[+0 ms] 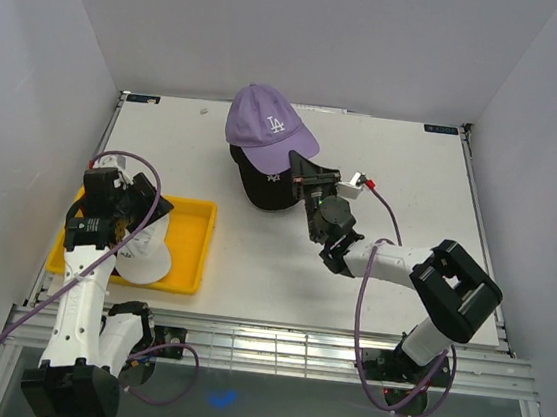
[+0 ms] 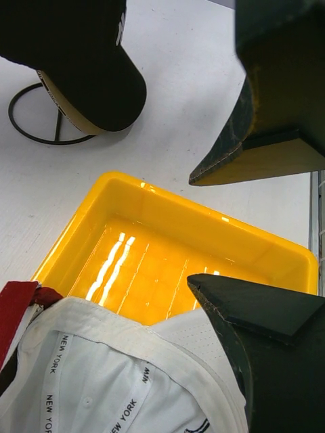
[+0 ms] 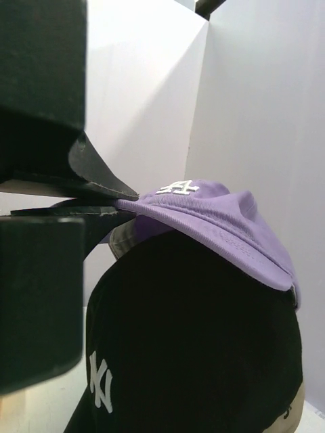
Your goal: Stack the hats
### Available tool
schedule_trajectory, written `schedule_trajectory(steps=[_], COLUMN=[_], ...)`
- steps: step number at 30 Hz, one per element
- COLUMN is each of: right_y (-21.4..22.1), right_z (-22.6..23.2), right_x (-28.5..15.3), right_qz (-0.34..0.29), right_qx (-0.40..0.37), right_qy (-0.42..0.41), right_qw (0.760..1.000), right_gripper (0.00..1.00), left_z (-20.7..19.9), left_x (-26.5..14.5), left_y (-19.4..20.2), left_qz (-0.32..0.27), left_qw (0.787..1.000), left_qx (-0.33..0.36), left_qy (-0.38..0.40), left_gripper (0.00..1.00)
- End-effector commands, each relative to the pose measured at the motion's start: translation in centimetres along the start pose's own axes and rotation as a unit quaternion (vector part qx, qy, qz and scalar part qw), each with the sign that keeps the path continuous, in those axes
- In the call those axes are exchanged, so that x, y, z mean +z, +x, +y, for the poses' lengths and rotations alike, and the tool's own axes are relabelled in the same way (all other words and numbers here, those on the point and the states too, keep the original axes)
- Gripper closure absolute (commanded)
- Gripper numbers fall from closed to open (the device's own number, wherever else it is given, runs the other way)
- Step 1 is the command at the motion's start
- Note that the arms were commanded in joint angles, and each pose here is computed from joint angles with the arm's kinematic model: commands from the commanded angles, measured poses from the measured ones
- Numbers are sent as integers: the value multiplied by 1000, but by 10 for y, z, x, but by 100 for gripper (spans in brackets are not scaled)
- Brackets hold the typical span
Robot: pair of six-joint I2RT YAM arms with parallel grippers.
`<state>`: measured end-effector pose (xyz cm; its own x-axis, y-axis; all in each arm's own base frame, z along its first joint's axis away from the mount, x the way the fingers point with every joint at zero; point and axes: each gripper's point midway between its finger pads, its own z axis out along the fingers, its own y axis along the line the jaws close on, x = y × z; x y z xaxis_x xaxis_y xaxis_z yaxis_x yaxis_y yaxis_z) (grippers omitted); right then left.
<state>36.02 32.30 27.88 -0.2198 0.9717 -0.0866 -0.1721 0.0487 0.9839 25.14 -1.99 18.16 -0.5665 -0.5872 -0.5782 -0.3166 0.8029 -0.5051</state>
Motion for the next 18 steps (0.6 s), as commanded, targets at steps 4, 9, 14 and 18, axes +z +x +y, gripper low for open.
schedule_trajectory(steps=[4, 9, 14, 18], right_y=[-13, -11, -6, 4], right_z=[6, -18, -32, -52], right_x=[-13, -21, -28, -32], right_qz=[-41, -41, -39, -28], right_qx=[66, 66, 71, 75], right_qy=[-44, -37, -42, -34], right_qw=[996, 996, 996, 996], right_gripper=[92, 92, 92, 92], left_z=[-2, -2, -2, -2], left_x=[0, 1, 1, 2], left_y=[2, 1, 2, 3], left_qz=[-3, -3, 0, 1], left_qw=[1000, 1000, 1000, 1000], left_qx=[11, 11, 11, 11], left_qy=[6, 6, 5, 5], left_gripper=[35, 35, 35, 35])
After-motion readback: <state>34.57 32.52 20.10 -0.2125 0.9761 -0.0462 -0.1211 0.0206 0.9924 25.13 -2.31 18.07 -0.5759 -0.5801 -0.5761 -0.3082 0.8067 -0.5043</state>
